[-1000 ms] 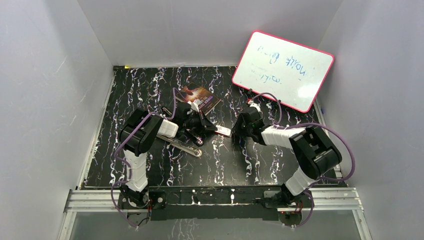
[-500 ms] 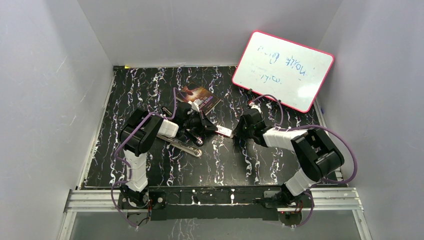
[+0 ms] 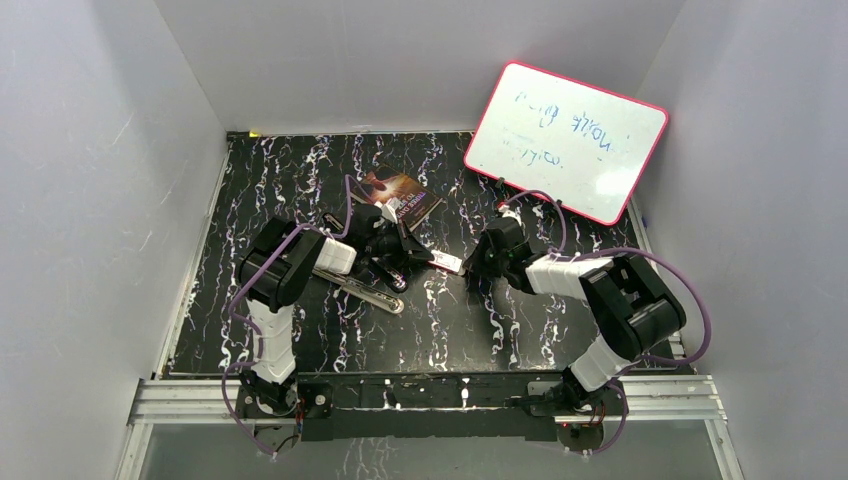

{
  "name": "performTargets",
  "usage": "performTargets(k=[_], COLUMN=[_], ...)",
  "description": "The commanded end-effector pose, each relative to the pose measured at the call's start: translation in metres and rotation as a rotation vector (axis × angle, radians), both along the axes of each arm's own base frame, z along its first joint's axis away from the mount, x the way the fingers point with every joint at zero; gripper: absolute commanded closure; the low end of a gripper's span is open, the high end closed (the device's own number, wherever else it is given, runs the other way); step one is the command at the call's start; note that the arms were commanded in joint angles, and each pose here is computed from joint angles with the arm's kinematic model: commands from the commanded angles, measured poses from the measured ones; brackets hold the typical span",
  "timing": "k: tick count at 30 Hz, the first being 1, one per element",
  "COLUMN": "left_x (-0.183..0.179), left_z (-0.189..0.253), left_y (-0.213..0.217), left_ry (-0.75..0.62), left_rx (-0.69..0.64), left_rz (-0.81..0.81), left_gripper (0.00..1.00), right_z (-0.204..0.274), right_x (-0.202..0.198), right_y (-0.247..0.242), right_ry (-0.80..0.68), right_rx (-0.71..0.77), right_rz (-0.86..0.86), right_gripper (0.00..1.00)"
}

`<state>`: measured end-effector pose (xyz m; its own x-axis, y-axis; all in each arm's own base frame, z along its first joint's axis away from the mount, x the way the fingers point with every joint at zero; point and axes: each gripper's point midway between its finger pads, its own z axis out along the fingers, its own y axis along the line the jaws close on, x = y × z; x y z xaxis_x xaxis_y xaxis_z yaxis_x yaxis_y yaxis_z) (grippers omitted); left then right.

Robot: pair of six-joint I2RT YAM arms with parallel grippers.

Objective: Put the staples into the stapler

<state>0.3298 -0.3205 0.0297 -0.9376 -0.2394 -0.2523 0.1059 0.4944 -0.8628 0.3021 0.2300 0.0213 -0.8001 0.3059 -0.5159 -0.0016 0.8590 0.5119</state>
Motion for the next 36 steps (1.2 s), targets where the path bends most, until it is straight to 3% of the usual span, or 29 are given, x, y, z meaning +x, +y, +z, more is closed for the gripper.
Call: performTargets(k=[1,9,19,21,24,26,30,36], left_x=[0.014,0.033,0.047,0.048,0.050,0.053,0.061,0.070], left_z=[0.036,0.049,0.049,0.048,0.051,0.055,0.069,0.100], left_y=[-0.007,0.007,0.017,0.015,0.016,0.019,0.026,0.038], left_ry=[-0.094,-0.123,-0.124,-0.115,-0.127,-0.148,-0.198,-0.295], left_rx=[-0.030,-0.032,-0.023,-0.025,-0.003,0.032,0.105,0.208], left_rz=[-0.007,0.009,0.018,0.009,0.005,0.008,0.017,0.022], left_gripper=[1.00,1.00,1.00,0.99,0.86,0.77,0.61,0.51], right_z=[-0.020,-0.023,-0.015,-0.010,0.003,0.018,0.043,0.080], right_x=[-0.014,-0.010,-0.011,-0.009,-0.004,0.001,0.008,0.016], right_y=[-0.026,-0.077,-0.085,-0.086,-0.092,-0.098,-0.108,-0.093], right_ry=[0.053,0.060,0.041,0.027,-0.015,-0.061,-0.140,-0.289], right_rx=[-0.083,-0.127,-0.149,-0.150,-0.175,-0.188,-0.215,-0.215], right_rz=[-0.022,-0.101,-0.095,-0.095,-0.123,-0.149,-0.181,-0.068], right_gripper=[1.00,1.00,1.00,0.90,0.68,0.60,0.53,0.52])
